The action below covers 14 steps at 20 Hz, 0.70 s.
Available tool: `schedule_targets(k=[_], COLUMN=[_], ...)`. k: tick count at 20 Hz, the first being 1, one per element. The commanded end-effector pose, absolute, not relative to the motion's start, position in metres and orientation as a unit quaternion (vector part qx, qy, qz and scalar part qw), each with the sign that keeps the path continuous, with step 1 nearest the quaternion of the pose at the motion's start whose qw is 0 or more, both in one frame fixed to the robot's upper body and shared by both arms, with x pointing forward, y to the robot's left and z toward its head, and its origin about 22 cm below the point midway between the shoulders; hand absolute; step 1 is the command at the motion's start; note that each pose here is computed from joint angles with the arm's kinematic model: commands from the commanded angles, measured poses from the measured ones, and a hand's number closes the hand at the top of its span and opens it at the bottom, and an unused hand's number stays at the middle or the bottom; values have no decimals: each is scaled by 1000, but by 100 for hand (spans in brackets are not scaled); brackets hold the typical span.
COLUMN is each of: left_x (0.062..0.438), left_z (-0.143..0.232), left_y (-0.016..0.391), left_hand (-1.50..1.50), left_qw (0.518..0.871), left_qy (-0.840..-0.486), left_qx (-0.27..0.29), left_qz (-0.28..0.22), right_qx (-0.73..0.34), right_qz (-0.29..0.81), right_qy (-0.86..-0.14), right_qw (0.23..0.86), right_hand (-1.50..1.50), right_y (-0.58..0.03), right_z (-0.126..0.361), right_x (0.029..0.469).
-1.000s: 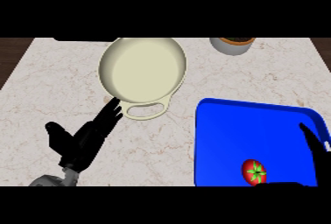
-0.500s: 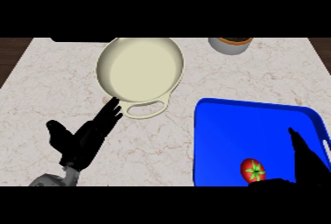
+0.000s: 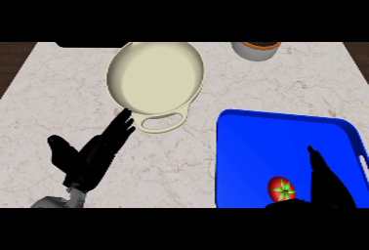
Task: Pick the tomato from the tray and place it in the pot
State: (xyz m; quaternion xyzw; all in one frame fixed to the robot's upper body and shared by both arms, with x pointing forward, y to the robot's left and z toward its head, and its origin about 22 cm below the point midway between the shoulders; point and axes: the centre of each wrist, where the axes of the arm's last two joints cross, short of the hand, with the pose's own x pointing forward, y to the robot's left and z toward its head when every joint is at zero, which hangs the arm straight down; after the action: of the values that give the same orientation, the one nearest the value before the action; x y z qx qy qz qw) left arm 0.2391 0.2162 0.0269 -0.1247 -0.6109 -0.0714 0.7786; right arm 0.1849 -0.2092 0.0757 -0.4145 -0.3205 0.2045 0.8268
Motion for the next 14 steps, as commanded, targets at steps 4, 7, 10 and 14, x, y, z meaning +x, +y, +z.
schedule_targets(k=[4,7,10,14], left_x=[239,239,246,229], left_z=[16,22,21,24], left_y=[221,224,217,215], left_hand=[0,0,0,0], left_qw=[784,776,777,777], left_qy=[-603,-615,-614,-612], left_qx=[-127,-120,-124,-127], left_qz=[-71,-70,-63,-74], right_qx=[-434,-426,-427,-424], right_qz=[182,172,172,176], right_qy=[-218,-215,-217,-200], right_qw=[855,862,861,866], right_hand=[-150,-150,-150,-150], right_y=[-194,-190,-189,-184], right_z=[71,62,65,54], right_x=[181,174,189,199])
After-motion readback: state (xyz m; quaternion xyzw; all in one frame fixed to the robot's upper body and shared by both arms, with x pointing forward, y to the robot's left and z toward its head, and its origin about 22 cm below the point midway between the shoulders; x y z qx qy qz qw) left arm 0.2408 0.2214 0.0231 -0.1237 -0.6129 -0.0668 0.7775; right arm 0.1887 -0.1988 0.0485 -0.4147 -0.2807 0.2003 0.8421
